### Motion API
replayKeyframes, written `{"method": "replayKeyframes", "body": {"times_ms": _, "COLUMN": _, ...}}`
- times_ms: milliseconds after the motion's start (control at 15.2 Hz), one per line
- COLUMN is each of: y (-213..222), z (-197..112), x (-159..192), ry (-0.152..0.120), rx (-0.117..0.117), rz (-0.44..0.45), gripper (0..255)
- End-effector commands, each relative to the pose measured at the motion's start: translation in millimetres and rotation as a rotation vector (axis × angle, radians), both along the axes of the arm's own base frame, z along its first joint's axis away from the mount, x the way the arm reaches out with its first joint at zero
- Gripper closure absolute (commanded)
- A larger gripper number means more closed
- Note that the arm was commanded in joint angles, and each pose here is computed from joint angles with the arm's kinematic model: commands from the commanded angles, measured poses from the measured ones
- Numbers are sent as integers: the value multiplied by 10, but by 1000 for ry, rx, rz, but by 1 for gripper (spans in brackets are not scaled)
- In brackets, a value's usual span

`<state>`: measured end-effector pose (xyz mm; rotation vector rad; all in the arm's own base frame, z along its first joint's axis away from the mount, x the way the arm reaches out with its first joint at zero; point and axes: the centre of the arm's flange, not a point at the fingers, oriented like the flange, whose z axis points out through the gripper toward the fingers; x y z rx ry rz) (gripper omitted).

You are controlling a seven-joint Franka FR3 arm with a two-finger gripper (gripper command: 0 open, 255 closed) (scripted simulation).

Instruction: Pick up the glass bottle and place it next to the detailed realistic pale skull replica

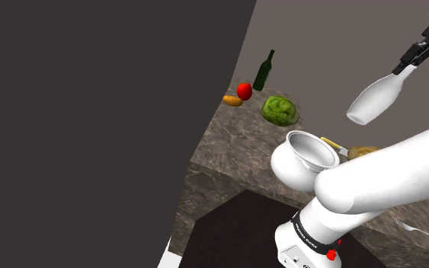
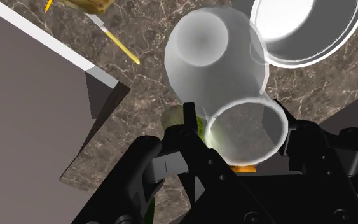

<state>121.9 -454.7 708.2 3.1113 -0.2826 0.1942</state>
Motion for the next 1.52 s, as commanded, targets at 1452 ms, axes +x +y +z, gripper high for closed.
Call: {"method": "replayKeyframes", "body": {"times_ms": 1452, "y": -347, "z": -131, "x": -1854, "ry": 0, "rx": 0, "rz": 1, "gripper": 255}}
